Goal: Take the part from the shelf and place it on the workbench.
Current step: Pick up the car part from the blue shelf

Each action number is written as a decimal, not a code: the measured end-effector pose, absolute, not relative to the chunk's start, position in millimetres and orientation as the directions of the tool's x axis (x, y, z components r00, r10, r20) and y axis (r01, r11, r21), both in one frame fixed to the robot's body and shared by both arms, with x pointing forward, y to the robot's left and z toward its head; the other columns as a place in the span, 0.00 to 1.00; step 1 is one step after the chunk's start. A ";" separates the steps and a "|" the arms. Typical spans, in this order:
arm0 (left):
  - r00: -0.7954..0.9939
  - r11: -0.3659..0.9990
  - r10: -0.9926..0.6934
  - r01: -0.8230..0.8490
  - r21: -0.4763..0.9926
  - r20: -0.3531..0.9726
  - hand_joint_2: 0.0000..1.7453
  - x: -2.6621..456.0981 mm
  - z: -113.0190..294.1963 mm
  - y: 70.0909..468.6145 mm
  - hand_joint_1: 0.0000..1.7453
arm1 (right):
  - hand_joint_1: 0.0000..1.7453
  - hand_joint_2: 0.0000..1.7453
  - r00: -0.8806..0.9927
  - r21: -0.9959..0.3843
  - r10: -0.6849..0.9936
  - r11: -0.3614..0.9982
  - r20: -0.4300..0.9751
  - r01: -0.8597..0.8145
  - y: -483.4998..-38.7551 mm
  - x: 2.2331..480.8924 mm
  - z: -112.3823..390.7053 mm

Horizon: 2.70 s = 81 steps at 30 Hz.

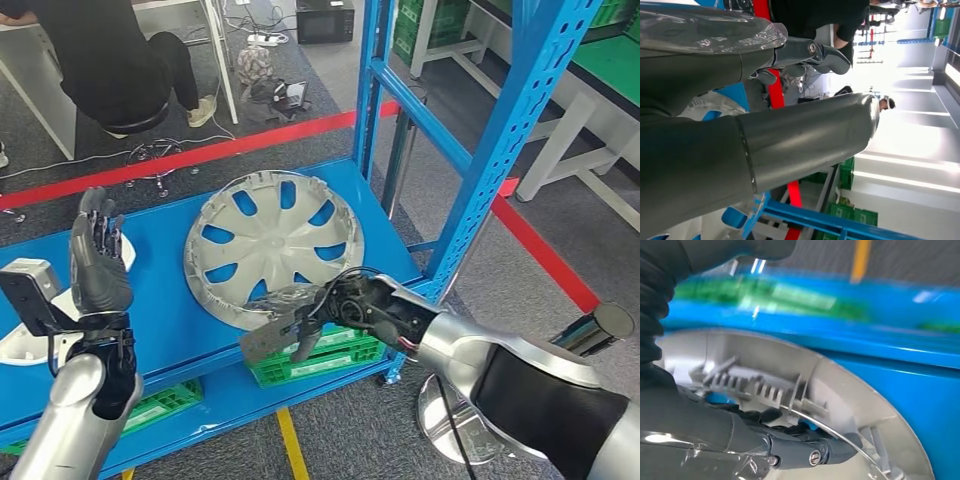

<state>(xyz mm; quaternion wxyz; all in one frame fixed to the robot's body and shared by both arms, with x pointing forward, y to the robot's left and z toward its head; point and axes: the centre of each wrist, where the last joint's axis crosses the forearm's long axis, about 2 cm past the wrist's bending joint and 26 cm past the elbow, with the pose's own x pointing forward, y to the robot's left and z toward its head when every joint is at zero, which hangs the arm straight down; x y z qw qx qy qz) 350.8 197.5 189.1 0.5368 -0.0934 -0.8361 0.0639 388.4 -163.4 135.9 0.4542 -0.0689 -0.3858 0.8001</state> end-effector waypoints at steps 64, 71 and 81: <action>-0.407 0.983 0.174 0.015 -0.184 0.897 0.00 342.1 176.3 209.1 0.00 | 1.00 1.00 -0.931 -0.918 0.365 -0.361 0.021 -0.163 -80.0 320.5 177.4; -0.410 0.983 0.173 0.018 -0.181 0.896 0.00 342.1 177.1 210.5 0.00 | 1.00 1.00 -0.933 -0.923 0.359 -0.353 0.015 -0.151 -78.4 319.0 180.6; -0.410 0.984 0.171 0.022 -0.178 0.896 0.00 342.1 176.8 212.0 0.00 | 0.00 1.00 -0.928 -0.917 0.371 -0.372 -0.004 -0.145 -79.6 320.0 178.4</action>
